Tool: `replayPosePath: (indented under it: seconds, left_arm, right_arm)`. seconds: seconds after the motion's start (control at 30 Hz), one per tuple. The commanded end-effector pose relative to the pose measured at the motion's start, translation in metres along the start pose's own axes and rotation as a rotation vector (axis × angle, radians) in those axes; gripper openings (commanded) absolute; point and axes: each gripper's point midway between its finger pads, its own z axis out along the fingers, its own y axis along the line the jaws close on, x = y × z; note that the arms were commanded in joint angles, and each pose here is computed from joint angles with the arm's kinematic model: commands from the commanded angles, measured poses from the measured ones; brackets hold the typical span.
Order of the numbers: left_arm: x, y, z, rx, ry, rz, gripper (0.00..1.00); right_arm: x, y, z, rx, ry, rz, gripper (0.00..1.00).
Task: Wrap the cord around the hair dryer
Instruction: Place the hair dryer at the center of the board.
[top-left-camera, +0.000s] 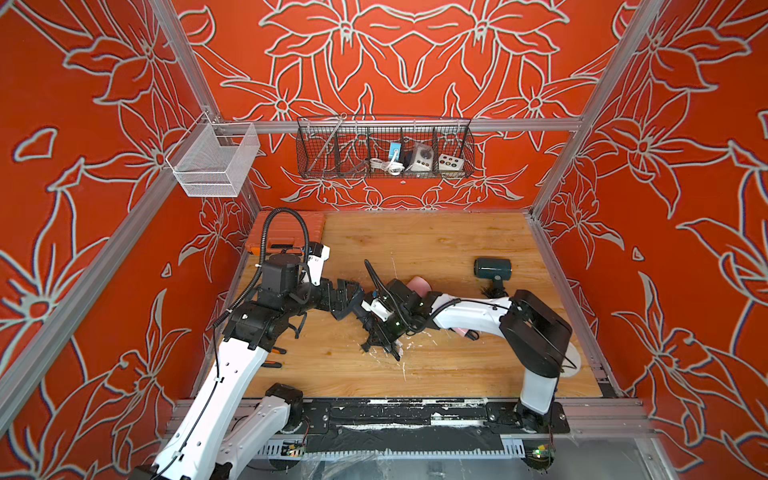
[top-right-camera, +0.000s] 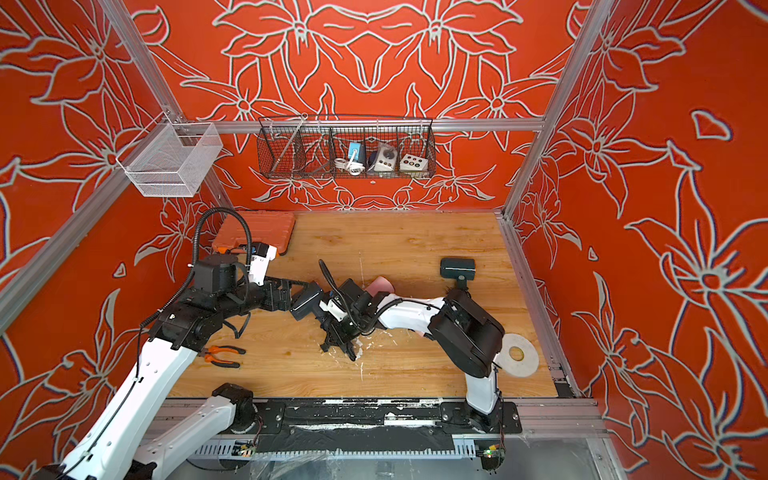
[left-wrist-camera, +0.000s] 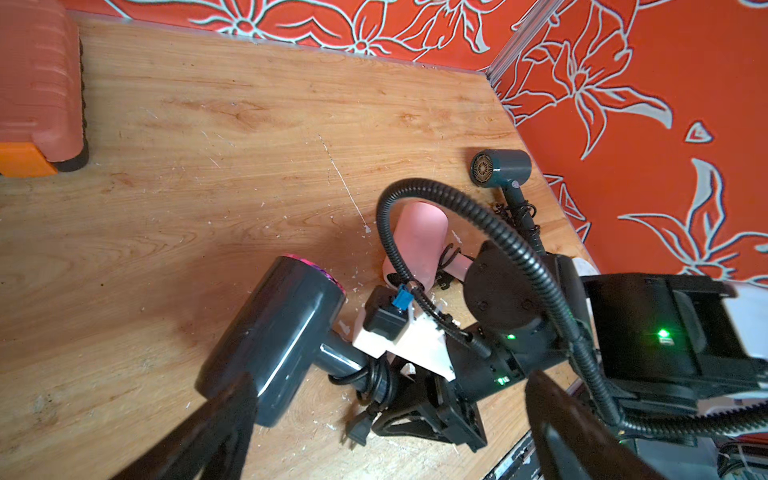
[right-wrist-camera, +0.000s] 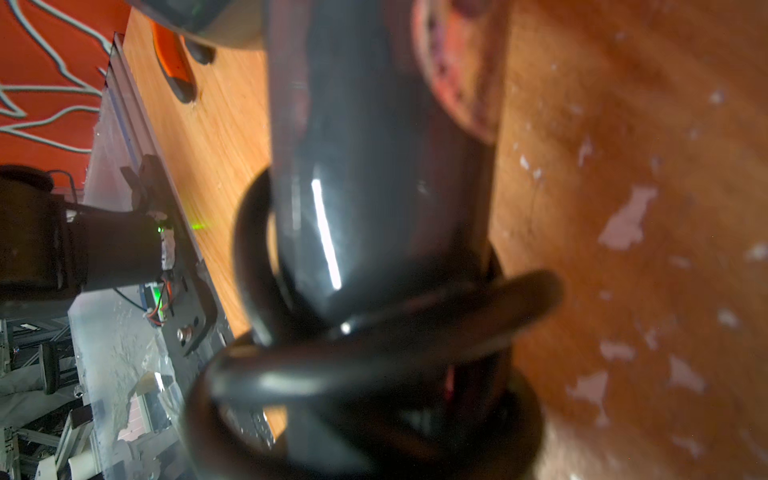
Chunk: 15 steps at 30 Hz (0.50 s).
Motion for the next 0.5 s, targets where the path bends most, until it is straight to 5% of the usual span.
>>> replayPosePath:
  seconds: [0.0,0.13,0.23,0.33,0.47]
  left_arm:
    - [-0.009,-0.004,0.0,0.031,-0.035,-0.004,0.97]
    - [-0.008,-0.003,0.002,0.038,-0.035,-0.005,0.97]
    - [-0.007,-0.003,0.003,0.043,-0.032,-0.008,0.97]
    - [-0.008,-0.003,0.002,0.043,-0.037,-0.01,0.97]
    - [-0.007,-0.001,0.003,0.045,-0.034,-0.015,0.97]
  right_arm:
    - [-0.002,0.001,0.004,0.031,0.034,0.018,0.0]
    - [0.002,-0.002,0.009,0.047,0.076,0.054,0.2]
    - [0.002,-0.003,0.008,0.062,0.077,0.069,0.48]
    - [0.0,-0.001,0.0,0.074,0.055,0.069,0.67]
    - [-0.001,0.001,-0.013,0.103,0.03,0.058,0.82]
